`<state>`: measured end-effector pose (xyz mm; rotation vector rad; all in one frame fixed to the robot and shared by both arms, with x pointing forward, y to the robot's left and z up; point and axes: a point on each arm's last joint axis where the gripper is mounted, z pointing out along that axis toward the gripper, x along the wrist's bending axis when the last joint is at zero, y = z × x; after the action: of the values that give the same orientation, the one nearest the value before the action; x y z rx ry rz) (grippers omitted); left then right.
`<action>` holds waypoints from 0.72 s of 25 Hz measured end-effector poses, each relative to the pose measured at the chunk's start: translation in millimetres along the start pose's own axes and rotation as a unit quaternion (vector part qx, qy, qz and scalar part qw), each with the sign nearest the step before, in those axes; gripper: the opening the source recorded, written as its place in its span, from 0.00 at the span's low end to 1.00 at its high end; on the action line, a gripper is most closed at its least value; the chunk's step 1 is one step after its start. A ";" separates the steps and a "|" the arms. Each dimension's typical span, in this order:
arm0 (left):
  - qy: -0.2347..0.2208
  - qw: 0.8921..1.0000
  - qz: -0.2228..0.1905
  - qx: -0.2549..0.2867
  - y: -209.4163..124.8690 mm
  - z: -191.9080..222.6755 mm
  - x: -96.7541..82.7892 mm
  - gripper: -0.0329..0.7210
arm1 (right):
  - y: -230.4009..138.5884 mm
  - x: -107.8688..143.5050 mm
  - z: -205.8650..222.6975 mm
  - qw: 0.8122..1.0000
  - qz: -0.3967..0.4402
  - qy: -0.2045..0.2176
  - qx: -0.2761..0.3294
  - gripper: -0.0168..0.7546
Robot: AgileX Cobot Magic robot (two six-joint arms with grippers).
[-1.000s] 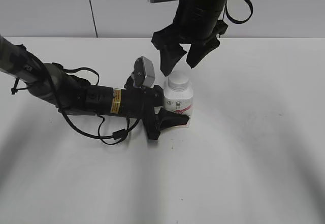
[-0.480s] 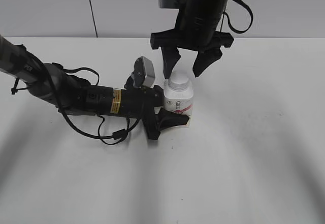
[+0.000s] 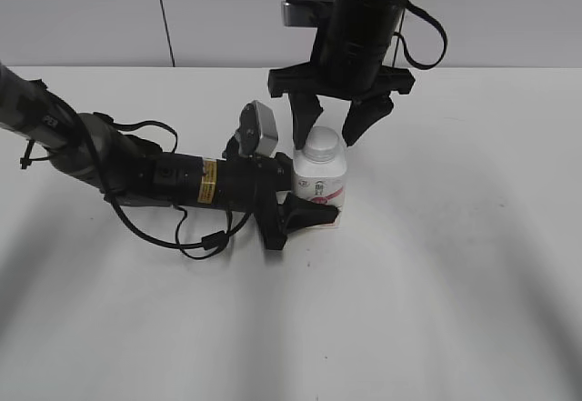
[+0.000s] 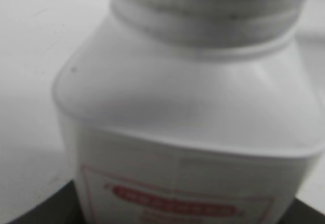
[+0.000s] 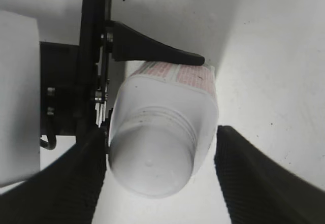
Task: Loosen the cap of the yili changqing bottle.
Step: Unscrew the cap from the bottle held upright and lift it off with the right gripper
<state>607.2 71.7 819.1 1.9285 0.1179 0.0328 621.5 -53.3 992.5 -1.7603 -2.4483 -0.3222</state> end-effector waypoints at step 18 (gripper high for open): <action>0.000 1.000 0.000 0.000 -0.1 0.0 0.0 0.57 | -0.2 1.2 0.4 1.000 -0.008 0.004 0.001 0.53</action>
<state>607.2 71.7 819.1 1.9292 0.1190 0.0328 621.0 -52.2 992.2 -1.7347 -2.4577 -0.3277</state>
